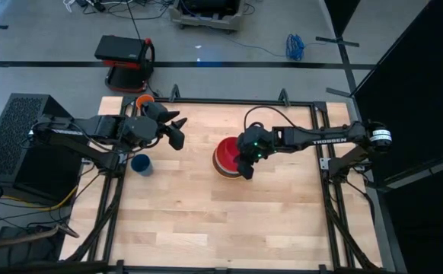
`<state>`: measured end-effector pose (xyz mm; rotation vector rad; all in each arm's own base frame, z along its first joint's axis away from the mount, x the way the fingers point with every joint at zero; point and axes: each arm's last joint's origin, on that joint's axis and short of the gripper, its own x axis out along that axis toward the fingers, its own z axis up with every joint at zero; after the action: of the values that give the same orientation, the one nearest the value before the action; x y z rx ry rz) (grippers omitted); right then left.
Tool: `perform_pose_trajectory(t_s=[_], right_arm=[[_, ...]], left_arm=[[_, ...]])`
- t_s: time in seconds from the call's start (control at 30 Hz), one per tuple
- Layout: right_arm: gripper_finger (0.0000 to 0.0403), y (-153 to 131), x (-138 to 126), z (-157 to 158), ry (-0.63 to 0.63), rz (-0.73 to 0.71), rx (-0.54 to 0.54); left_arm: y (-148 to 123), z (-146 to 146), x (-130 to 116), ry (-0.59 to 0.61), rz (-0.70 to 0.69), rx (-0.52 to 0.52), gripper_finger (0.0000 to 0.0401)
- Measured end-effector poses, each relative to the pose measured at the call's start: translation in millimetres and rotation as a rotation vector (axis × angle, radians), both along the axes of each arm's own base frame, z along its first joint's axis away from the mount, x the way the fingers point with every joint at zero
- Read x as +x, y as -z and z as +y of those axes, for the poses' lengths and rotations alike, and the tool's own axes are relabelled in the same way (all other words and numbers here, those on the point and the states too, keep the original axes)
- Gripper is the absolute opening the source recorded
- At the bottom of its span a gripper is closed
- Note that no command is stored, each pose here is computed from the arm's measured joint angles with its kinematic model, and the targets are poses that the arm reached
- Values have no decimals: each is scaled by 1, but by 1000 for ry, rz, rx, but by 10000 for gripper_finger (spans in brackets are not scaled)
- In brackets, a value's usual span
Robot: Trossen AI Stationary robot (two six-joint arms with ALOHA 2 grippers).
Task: Nest bowls inside each other
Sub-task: Stack the pink bowl into the orange bowl, then move the blue cup beside the stack of bowls
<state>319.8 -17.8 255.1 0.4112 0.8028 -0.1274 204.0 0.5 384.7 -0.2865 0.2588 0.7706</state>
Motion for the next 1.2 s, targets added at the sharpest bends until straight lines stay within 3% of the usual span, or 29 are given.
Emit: perform_pose_trajectory(t_s=[0.73, 0.83, 1.2], right_arm=[[137, 15, 9, 6, -26, 36, 84], [139, 6, 11, 6, -26, -40, 90], [127, -82, -13, 5, -55, -562, 56]], left_arm=[[0, -1, 0, 20, -5, -13, 158], [-1, -1, 1, 21, -8, -13, 158], [-7, -1, 3, 37, -60, 2, 158]])
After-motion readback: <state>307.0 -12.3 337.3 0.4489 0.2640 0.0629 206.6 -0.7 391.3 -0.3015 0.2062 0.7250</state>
